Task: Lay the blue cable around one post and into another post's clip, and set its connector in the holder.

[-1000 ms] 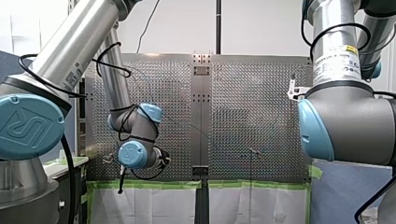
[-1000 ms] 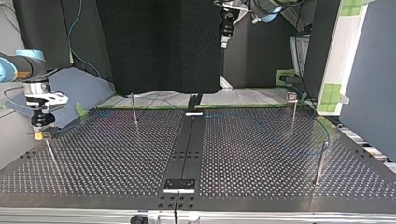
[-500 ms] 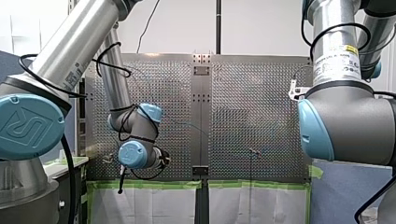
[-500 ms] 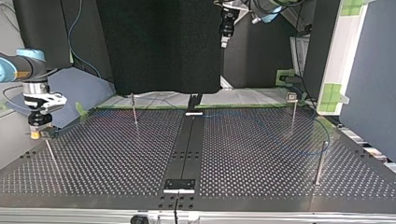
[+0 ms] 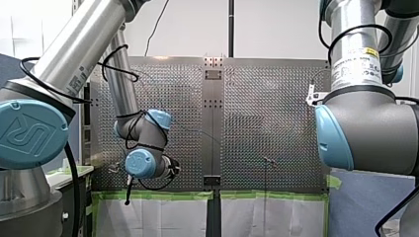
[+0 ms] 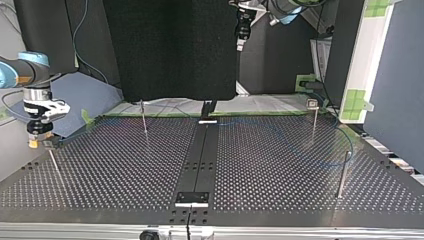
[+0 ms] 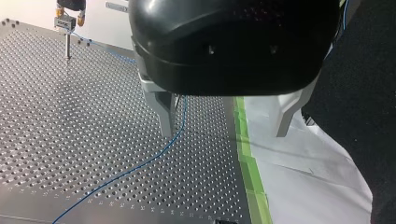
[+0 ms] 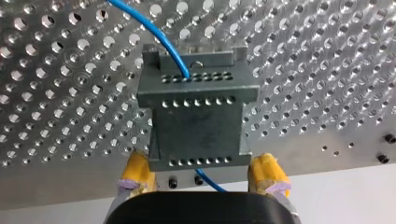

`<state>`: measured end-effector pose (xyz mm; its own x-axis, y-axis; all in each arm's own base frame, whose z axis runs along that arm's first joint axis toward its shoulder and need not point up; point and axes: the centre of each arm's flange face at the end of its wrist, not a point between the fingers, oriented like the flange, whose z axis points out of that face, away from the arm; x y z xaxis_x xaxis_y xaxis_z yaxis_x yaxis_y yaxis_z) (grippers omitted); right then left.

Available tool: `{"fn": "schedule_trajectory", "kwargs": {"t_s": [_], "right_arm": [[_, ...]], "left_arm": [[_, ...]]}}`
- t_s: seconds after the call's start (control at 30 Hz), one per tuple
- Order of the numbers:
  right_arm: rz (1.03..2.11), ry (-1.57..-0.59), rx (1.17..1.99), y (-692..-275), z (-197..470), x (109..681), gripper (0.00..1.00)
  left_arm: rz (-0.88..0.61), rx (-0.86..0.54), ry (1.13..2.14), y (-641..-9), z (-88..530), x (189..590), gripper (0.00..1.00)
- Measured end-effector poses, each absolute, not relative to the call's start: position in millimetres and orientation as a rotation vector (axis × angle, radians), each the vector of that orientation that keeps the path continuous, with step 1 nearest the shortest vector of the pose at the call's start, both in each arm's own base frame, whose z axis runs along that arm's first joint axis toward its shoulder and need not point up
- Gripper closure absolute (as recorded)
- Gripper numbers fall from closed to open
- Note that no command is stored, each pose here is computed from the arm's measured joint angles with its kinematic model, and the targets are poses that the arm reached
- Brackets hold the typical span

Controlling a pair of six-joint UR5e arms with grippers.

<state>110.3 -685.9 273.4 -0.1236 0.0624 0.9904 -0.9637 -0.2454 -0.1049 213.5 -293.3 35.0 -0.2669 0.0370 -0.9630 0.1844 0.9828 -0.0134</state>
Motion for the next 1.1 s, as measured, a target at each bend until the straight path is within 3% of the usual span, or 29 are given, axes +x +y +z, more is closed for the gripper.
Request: {"fn": "schedule_trajectory", "kwargs": {"t_s": [0.53,1.1], "right_arm": [[1.458,-1.155,1.216,-686.7,273.0,102.4,0.00],[1.332,-1.267,1.127,-682.9,267.2,84.1,0.00]], "left_arm": [[-0.141,0.162,1.840,-293.2,34.9,213.4,0.00],[-0.137,0.165,1.846,-292.6,34.4,212.7,0.00]]}}
